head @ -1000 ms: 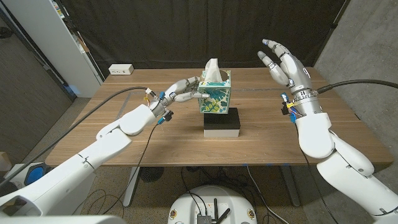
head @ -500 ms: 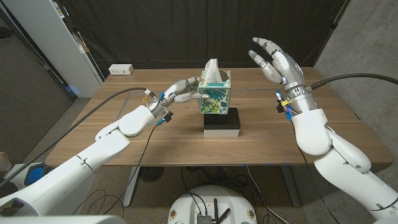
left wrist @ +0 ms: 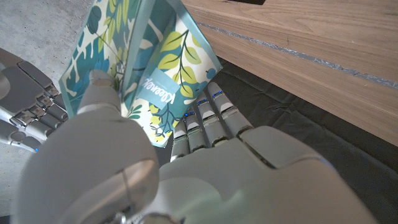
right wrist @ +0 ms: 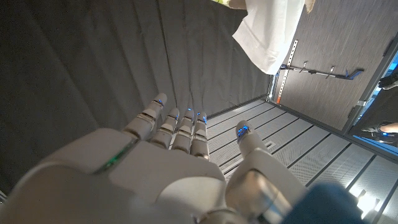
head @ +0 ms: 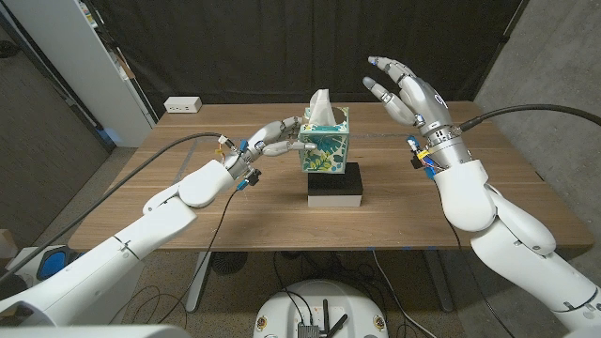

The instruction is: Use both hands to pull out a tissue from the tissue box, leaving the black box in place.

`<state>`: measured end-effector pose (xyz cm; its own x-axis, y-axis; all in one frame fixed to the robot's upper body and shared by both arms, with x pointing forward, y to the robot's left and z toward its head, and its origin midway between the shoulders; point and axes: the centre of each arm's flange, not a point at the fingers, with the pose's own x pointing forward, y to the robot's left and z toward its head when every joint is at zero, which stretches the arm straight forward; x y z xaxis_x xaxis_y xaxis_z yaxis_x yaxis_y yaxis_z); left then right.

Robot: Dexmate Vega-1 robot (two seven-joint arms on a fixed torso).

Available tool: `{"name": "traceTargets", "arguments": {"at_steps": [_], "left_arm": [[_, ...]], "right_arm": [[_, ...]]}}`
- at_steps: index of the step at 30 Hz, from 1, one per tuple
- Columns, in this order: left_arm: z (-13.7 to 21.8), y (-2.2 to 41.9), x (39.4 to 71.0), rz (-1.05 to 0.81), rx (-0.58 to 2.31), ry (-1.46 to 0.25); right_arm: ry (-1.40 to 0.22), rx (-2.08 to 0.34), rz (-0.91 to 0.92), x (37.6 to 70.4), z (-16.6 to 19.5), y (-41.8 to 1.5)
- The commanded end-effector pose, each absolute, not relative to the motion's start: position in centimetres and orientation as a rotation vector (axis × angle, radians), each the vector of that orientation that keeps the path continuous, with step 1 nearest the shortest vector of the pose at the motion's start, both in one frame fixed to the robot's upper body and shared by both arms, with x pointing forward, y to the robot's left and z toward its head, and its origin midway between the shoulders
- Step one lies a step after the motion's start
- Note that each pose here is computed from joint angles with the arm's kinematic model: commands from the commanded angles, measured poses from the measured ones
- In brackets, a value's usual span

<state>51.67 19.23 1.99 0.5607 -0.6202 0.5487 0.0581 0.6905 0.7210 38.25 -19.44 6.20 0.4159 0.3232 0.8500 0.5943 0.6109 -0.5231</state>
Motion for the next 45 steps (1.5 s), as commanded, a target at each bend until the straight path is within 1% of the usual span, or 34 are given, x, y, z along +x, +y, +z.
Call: {"name": "traceTargets", "arguments": {"at_steps": [1,23,34,45], "left_arm": [[1.7,19.1,51.2,-0.443,0.711,-0.893],[1.4,18.7,50.8,-0.444,0.714,-0.895],[1.4,18.6,50.9,-0.444,0.713,-0.893],[1.5,18.8,51.4,-0.446,0.705,-0.887]], "right_arm": [[-1.192,-0.991,-0.142,38.1,6.3,-18.2],[-1.206,-1.016,-0.027,37.6,5.9,-16.4],[-1.201,-1.005,0.031,38.0,6.0,-15.9],[-1.197,-1.043,0.040,38.5,6.3,-14.9]]}}
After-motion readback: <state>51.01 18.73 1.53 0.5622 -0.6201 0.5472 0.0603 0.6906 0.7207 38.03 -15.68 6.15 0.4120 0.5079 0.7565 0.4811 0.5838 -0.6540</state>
